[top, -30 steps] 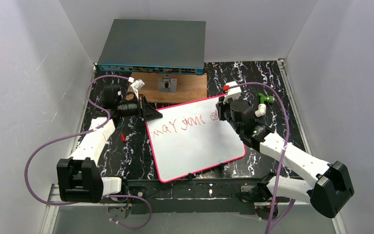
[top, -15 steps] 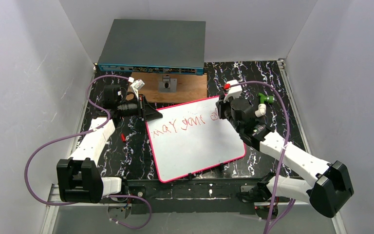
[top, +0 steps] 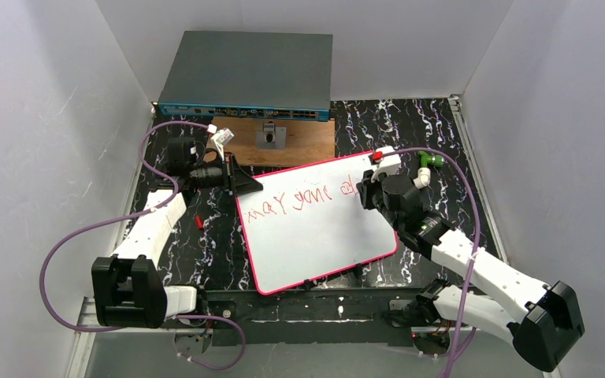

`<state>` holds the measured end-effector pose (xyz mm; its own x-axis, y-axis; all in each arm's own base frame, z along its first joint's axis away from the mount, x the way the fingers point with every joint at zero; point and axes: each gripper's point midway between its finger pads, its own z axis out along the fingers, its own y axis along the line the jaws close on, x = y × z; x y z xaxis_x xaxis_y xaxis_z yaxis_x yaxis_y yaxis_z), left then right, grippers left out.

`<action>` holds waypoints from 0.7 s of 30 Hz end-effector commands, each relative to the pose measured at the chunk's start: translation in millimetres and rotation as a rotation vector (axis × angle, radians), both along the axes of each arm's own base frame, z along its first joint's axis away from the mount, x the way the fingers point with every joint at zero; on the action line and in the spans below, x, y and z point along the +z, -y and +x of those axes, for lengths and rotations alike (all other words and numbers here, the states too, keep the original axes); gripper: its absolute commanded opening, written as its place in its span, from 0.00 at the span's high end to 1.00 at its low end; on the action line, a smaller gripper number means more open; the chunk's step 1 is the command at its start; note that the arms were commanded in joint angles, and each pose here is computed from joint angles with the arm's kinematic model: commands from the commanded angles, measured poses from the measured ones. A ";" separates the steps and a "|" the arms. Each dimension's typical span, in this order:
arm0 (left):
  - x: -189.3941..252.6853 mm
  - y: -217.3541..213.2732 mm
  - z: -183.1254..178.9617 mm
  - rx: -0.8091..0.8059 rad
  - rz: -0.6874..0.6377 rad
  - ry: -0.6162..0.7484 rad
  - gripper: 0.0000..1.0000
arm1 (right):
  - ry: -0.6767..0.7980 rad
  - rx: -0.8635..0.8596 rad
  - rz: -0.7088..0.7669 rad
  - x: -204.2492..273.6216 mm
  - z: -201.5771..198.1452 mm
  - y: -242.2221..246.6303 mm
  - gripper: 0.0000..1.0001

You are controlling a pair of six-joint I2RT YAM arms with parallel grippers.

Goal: Write a sentence on the whiteboard

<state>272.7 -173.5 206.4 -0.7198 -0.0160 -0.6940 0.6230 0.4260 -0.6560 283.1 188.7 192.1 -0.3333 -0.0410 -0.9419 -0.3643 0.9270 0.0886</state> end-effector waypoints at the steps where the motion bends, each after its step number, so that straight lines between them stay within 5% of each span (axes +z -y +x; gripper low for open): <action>1: -17.9 -16.8 21.6 0.080 0.167 0.157 1.00 | 0.011 -0.025 0.005 4.4 -1.2 7.1 0.99; 13: -17.7 -17.2 21.7 0.083 0.168 0.158 1.00 | 0.136 -0.033 0.074 65.5 2.5 8.8 0.99; 21: -18.4 -17.0 21.0 0.082 0.170 0.157 1.00 | 0.151 -0.096 0.037 58.6 25.0 12.5 0.99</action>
<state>271.9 -174.3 207.4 -0.7167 -0.0139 -0.6972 0.6272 0.4243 -0.6531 289.3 180.4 225.7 -0.2630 -0.0168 -0.9647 -0.3340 0.9396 0.0747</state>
